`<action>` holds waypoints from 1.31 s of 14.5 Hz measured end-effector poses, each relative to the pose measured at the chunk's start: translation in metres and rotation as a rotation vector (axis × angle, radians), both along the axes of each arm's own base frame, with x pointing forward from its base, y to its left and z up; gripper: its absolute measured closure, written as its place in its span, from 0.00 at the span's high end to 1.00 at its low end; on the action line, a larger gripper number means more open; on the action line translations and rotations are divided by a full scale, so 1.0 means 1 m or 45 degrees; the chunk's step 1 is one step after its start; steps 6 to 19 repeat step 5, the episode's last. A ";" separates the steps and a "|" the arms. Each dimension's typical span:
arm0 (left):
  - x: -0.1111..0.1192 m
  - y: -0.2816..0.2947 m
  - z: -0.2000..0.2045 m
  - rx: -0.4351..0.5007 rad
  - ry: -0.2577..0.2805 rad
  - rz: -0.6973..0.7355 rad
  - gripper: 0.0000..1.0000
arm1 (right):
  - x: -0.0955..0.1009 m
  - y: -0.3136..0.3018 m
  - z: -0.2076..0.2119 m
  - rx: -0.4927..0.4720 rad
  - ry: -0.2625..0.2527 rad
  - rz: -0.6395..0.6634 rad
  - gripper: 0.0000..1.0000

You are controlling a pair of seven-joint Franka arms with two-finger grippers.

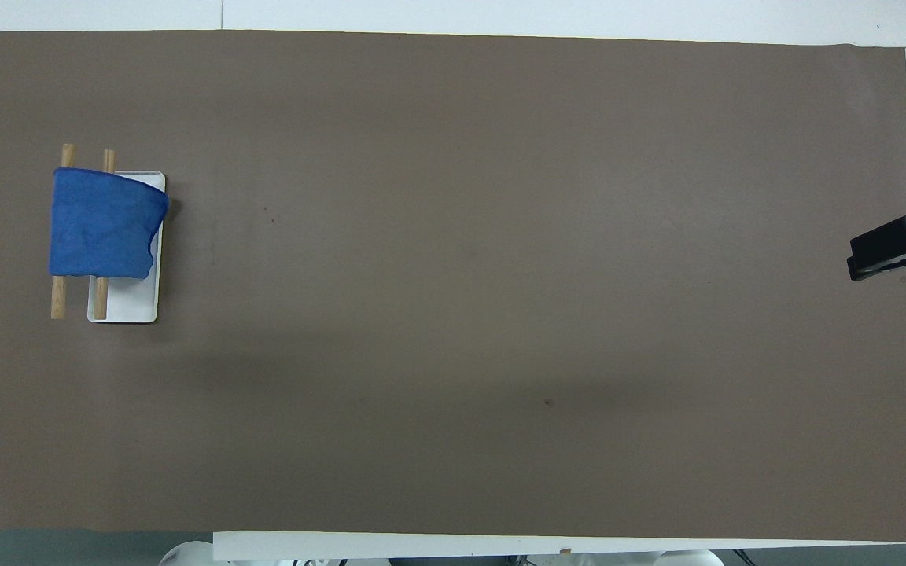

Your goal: Right arm passes towel to left arm to hang

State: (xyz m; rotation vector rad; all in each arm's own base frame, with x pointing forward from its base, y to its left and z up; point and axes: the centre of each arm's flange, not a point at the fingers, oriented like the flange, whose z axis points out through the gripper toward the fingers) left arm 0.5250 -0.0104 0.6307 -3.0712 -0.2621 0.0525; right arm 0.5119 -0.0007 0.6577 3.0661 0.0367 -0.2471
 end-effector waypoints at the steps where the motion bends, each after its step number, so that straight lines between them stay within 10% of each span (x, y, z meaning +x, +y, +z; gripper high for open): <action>1: 0.004 -0.017 0.001 -0.002 -0.002 -0.040 0.99 | 0.000 0.000 0.000 0.000 0.002 -0.001 1.00; 19: 0.016 -0.043 0.000 -0.013 0.032 -0.201 0.99 | -0.005 -0.007 -0.006 0.000 0.023 -0.019 1.00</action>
